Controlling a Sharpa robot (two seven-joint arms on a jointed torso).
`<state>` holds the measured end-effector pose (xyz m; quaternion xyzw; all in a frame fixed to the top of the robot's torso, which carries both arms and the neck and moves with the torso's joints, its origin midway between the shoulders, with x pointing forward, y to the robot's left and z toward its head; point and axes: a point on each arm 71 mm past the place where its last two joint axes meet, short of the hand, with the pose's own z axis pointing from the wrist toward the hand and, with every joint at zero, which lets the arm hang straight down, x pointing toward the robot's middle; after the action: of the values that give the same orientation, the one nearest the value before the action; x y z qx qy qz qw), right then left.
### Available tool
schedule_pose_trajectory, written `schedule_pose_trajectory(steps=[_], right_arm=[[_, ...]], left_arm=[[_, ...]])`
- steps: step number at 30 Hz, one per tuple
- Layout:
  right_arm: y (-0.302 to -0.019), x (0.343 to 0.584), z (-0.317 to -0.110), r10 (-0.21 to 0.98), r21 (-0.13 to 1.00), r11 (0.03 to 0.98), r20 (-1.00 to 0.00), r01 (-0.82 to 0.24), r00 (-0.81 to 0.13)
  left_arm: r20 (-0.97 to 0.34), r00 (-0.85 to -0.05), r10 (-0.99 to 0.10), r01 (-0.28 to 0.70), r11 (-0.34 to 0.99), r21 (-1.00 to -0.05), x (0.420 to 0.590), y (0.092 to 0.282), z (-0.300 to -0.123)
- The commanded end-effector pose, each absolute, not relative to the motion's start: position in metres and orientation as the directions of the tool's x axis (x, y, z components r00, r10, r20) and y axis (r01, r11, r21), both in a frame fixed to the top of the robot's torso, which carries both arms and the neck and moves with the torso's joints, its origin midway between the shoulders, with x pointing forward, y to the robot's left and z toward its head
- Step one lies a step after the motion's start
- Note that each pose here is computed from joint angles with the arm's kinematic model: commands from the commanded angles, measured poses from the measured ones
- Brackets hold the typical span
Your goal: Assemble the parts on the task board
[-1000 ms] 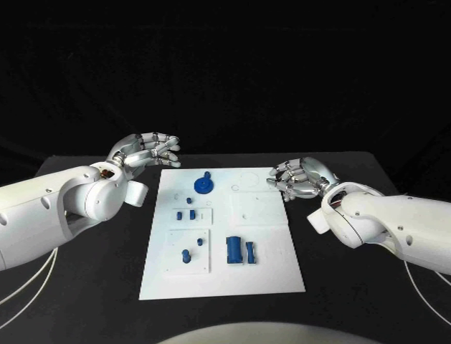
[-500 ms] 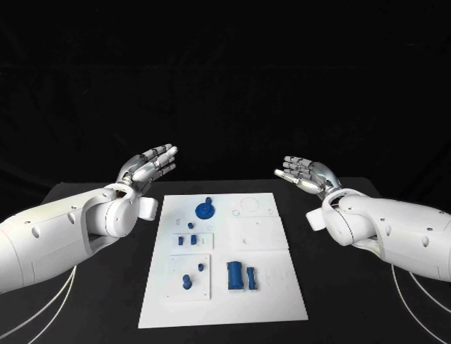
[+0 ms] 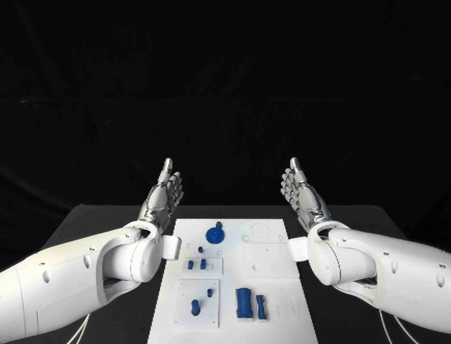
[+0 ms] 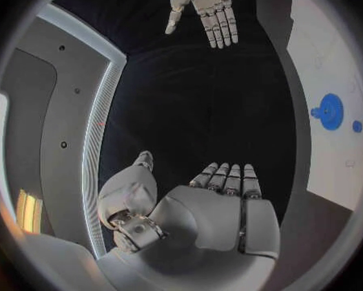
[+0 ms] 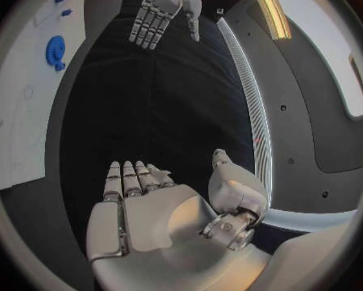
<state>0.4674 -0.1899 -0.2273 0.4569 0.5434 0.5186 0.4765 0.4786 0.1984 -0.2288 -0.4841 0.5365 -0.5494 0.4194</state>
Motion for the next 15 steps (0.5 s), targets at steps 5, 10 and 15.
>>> schedule_pose_trajectory(steps=[5,10,15], right_arm=[[-0.1924,0.4618,-0.2242,1.000,1.000,-0.010,0.010,0.001,-0.017],[-0.1924,0.4618,-0.2242,1.000,1.000,-0.010,0.010,0.001,-0.017],[-0.1924,0.4618,-0.2242,1.000,1.000,-0.010,0.010,0.001,-0.017]], left_arm=[[0.012,-0.023,-1.000,-0.002,-0.012,-1.000,0.4638,0.1939,-0.2244],[0.010,-0.017,-1.000,-0.001,-0.010,-1.000,0.4618,0.1924,-0.2242],[0.010,-0.017,-1.000,-0.001,-0.010,-1.000,0.4618,0.1924,-0.2242]])
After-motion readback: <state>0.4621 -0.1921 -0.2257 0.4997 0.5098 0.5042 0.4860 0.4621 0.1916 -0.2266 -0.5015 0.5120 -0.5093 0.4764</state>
